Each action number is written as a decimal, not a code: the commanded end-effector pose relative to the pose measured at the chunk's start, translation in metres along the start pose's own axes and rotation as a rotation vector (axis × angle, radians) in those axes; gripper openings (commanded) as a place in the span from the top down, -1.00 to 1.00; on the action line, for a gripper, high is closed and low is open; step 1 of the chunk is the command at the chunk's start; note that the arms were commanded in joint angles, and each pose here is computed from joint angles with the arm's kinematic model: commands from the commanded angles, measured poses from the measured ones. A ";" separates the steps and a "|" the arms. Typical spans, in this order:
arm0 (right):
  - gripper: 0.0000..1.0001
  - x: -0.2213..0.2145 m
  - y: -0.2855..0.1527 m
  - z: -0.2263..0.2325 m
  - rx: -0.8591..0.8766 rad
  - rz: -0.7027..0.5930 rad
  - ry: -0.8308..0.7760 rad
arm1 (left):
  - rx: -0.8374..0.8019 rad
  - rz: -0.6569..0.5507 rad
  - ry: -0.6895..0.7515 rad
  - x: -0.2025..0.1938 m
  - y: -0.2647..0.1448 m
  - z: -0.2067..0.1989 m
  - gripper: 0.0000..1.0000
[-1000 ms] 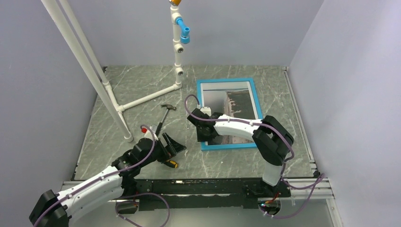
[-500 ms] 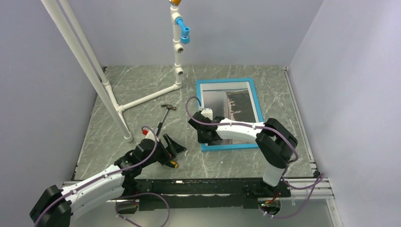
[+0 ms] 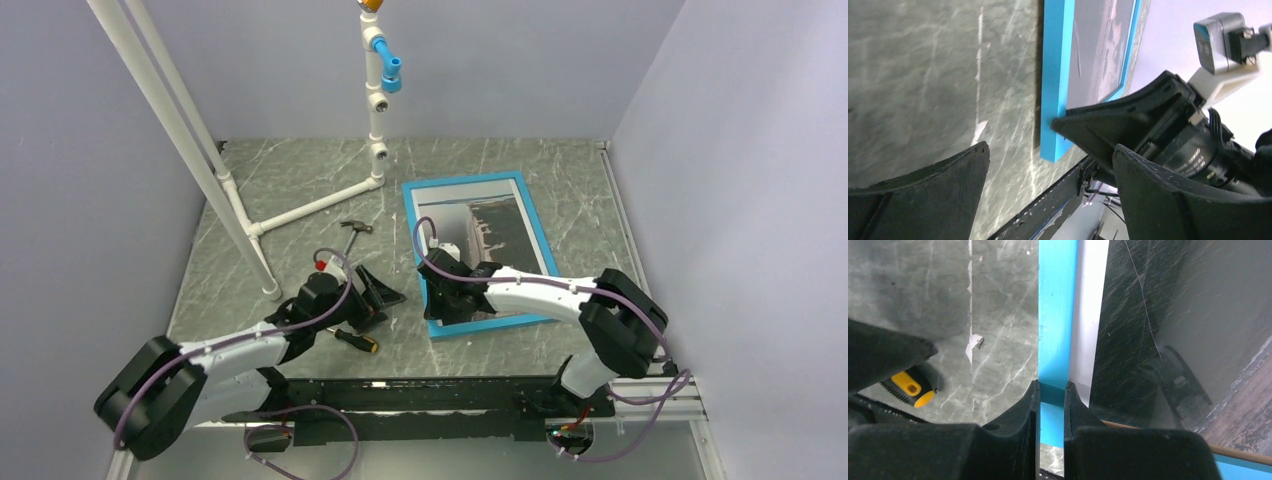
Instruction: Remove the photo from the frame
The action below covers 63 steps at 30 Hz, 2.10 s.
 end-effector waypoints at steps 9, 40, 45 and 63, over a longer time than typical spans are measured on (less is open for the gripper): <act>1.00 0.016 -0.053 0.027 0.310 -0.127 0.000 | -0.123 0.042 0.067 0.016 0.040 -0.042 -0.78; 0.98 0.003 -0.080 0.009 0.373 -0.110 -0.208 | -0.277 -0.031 0.074 0.018 0.078 -0.050 0.28; -0.15 0.004 -0.102 -0.015 0.158 -0.168 -0.306 | -0.221 -0.048 0.178 0.015 0.061 -0.051 0.62; -0.99 -0.005 -0.181 0.052 0.063 -0.436 -0.564 | -0.019 -0.054 0.228 0.014 -0.017 -0.096 1.00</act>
Point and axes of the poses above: each gripper's point midway between its finger pads, its own y axis out along the fingers, its own z axis along the line the jaws close on, x = y × z, the point moved 10 cm from there along -y, back along the fingers, and after that the axes turned 4 degrees about y, right-handed, at the moved point
